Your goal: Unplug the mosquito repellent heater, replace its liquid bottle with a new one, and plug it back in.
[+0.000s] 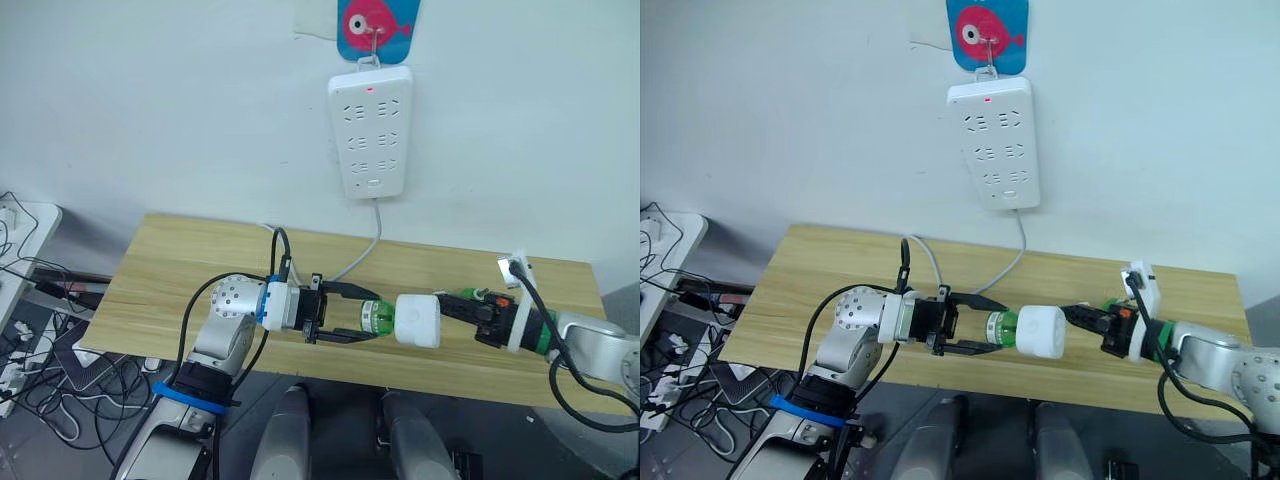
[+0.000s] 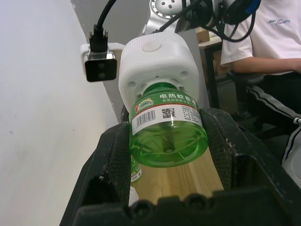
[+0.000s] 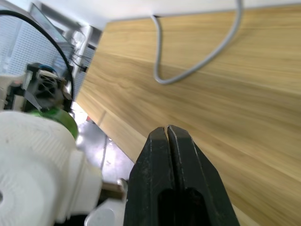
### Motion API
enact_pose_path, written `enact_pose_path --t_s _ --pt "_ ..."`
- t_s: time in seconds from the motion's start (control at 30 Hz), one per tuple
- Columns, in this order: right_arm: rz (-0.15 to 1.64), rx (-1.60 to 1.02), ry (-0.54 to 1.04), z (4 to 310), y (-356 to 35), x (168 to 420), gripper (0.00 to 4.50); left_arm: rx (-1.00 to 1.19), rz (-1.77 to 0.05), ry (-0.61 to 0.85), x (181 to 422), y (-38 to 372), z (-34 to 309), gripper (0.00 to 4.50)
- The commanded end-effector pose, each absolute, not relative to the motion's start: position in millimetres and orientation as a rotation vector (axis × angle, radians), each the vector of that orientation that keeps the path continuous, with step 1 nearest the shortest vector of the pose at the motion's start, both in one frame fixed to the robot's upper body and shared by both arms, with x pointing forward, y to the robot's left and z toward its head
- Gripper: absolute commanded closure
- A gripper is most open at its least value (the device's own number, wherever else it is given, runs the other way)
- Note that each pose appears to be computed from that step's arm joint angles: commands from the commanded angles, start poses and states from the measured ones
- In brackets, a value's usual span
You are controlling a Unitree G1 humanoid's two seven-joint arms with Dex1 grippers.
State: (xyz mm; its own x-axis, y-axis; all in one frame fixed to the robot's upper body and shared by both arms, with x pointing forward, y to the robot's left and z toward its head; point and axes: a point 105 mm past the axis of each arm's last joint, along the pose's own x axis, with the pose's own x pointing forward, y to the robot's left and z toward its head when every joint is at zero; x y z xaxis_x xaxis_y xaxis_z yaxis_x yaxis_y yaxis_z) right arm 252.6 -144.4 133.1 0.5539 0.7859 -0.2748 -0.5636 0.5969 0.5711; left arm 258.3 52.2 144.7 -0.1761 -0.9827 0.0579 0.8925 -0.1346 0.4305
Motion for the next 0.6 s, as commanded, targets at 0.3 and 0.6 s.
enact_pose_path --t_s 0.3,0.6 --pt "1.001 0.498 0.611 139 -105 202 4.44 0.286 -1.669 -0.474 262 50 153 2.34" --pt "1.106 0.550 0.645 161 -86 174 4.44 0.301 -1.656 -0.464 267 47 148 2.34"
